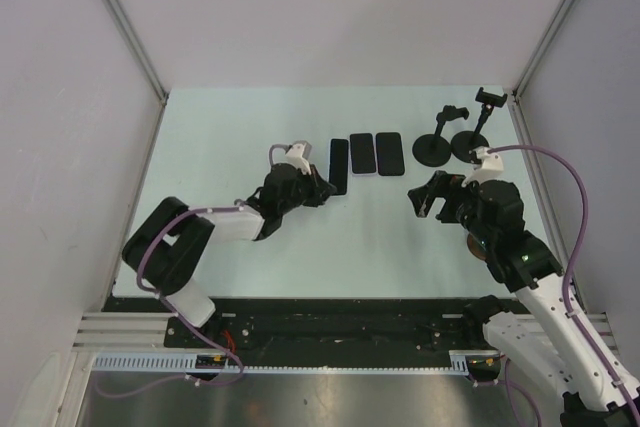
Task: Remove the phone from the phone stand
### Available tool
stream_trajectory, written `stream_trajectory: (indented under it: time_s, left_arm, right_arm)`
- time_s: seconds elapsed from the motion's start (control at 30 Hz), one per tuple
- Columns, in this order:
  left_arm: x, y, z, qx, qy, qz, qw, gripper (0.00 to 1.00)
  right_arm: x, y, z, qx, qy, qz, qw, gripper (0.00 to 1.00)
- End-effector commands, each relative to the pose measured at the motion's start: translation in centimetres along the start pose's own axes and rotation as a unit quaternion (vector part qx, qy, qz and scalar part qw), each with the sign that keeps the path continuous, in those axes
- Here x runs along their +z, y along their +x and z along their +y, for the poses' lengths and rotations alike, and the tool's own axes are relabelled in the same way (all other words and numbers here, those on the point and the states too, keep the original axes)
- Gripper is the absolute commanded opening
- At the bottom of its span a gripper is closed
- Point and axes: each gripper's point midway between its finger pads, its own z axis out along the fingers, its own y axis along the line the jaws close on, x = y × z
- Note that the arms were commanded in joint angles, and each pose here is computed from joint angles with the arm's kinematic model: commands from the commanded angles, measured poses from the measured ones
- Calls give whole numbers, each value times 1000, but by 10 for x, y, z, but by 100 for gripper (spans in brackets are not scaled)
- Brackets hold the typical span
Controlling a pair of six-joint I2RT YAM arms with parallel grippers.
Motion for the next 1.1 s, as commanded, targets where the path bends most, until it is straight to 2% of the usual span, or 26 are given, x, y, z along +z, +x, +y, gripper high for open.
stream_trajectory:
  time_s: [0.0,0.1,0.2,0.37,0.4,0.57,0.93,1.07]
  left_arm:
    - [22,-40,-6,-56,49,-10,997,0]
    - [38,-43,14,-78,33,17,996,0]
    - [49,-56,27,-96,31,18,995,0]
    - [70,-43,53,-145,20,67,987,0]
    - [73,-50,54,-152,23,65,986,0]
    - [88,-37,64,-173,16,101,980,2]
    - [99,-31,81,-192,-15,125,973,23]
    - [100,-30,88,-184,-28,129,974,37]
  right_arm:
    - [0,-10,-4,-20,15,-29,999,100]
    - [1,-10,-4,-26,15,-29,999,100]
    - [0,-8,-3,-31,13,-25,999,100]
    - [0,-6,-3,-35,11,-25,999,100]
    - [1,-5,-3,-35,11,-23,999,100]
    - [2,-3,-1,-37,5,-19,999,100]
    - [3,-1,-3,-40,8,-17,999,99]
    - [3,0,-3,-41,9,-16,999,99]
